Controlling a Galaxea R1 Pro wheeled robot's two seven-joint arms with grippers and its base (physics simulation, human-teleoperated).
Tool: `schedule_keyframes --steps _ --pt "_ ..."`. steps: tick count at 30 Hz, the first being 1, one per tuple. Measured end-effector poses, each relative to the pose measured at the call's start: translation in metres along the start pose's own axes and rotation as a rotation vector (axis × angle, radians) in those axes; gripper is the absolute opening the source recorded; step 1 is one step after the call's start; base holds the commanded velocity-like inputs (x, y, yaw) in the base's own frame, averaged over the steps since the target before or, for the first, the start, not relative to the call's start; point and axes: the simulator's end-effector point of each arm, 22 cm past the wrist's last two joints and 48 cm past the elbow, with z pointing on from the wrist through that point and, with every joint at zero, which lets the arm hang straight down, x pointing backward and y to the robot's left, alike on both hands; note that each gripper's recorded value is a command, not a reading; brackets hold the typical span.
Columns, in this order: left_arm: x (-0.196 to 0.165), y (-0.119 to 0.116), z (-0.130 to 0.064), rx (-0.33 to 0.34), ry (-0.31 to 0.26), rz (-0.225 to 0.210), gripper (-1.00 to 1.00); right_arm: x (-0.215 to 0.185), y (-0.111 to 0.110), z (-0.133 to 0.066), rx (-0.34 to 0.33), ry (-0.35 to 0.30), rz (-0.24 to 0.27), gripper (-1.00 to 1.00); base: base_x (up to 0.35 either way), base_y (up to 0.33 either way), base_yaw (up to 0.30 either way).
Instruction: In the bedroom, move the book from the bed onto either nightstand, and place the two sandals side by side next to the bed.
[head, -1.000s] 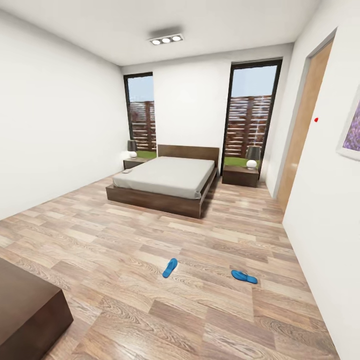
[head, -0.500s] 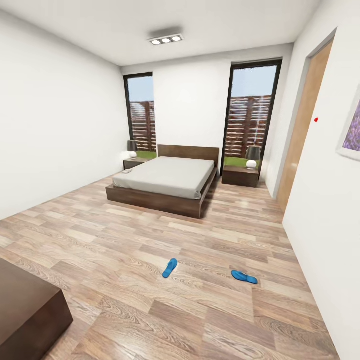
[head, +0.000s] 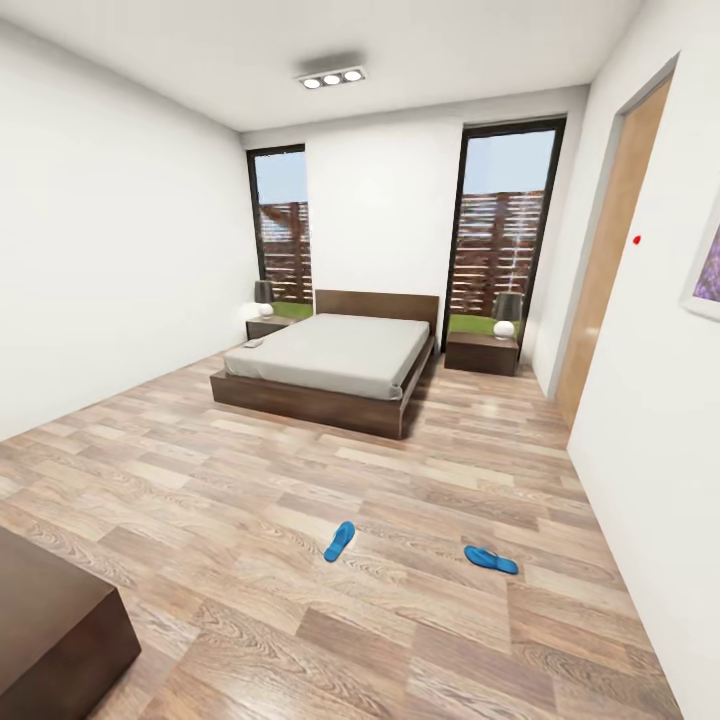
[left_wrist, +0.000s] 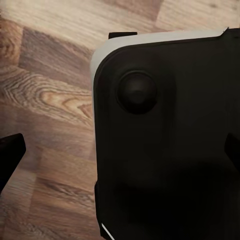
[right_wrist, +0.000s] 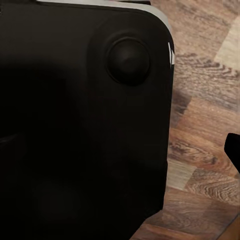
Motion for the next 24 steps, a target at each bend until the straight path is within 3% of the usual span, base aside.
schedule_keyframes --steps 10,24 --pt "-0.0001 0.0000 0.0000 0.000 0.000 0.000 1.00 0.0001 0.0001 0.0000 0.000 0.000 0.000 1.00 0.155 0.006 0.000" --pt "-0.0017 0.0000 -0.0001 0.000 -0.007 0.001 1.00 0.0001 0.0003 -0.0001 -0.001 0.000 0.000 1.00 0.278 0.023 0.000"
